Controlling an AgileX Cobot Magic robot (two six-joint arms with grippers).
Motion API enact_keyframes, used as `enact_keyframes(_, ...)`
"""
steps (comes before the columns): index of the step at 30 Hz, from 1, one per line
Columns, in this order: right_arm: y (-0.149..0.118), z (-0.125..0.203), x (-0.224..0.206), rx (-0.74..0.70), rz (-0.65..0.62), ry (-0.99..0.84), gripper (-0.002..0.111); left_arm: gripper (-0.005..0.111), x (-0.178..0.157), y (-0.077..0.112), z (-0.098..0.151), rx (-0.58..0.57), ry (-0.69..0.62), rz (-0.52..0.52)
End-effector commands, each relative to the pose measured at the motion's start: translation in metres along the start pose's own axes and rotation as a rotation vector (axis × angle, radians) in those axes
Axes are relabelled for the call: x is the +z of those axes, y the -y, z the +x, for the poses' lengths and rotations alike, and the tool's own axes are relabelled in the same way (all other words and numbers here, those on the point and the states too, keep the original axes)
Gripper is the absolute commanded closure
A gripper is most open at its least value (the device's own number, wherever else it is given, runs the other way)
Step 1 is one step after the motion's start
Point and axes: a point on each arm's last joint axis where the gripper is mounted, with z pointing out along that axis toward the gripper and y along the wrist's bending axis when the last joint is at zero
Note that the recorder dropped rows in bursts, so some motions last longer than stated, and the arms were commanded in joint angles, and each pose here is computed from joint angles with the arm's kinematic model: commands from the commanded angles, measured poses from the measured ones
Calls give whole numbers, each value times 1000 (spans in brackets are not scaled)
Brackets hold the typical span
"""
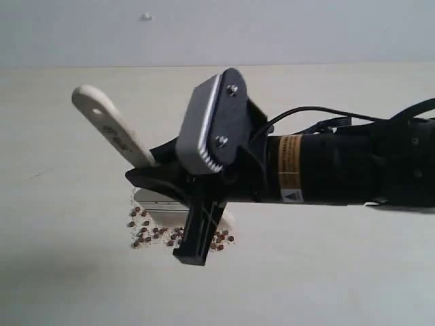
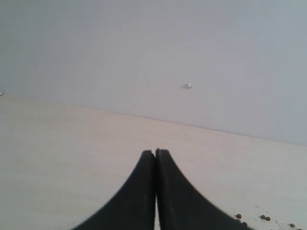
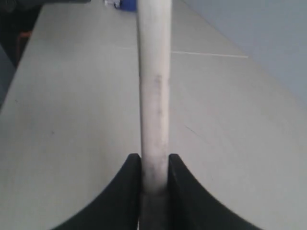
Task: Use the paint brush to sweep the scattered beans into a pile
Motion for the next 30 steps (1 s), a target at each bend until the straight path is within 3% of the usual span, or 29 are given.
enact_keyframes(1, 11, 1, -19, 103, -171, 112, 108, 107, 0, 0, 1, -7, 4, 6)
enact_keyframes(5, 8, 8, -22, 176, -340, 200, 108, 107, 0, 0, 1, -7, 4, 7)
enact_keyframes(10, 8, 41, -5, 301, -378, 129, 108, 107, 0, 0, 1, -4, 4, 6)
enact_keyframes(17, 10, 77, 9, 380, -355, 69, 108, 107, 0, 0, 1, -4, 4, 6)
enact_keyframes(30, 23, 85, 6, 381, -287, 77, 108, 107, 0, 0, 1, -4, 4, 6)
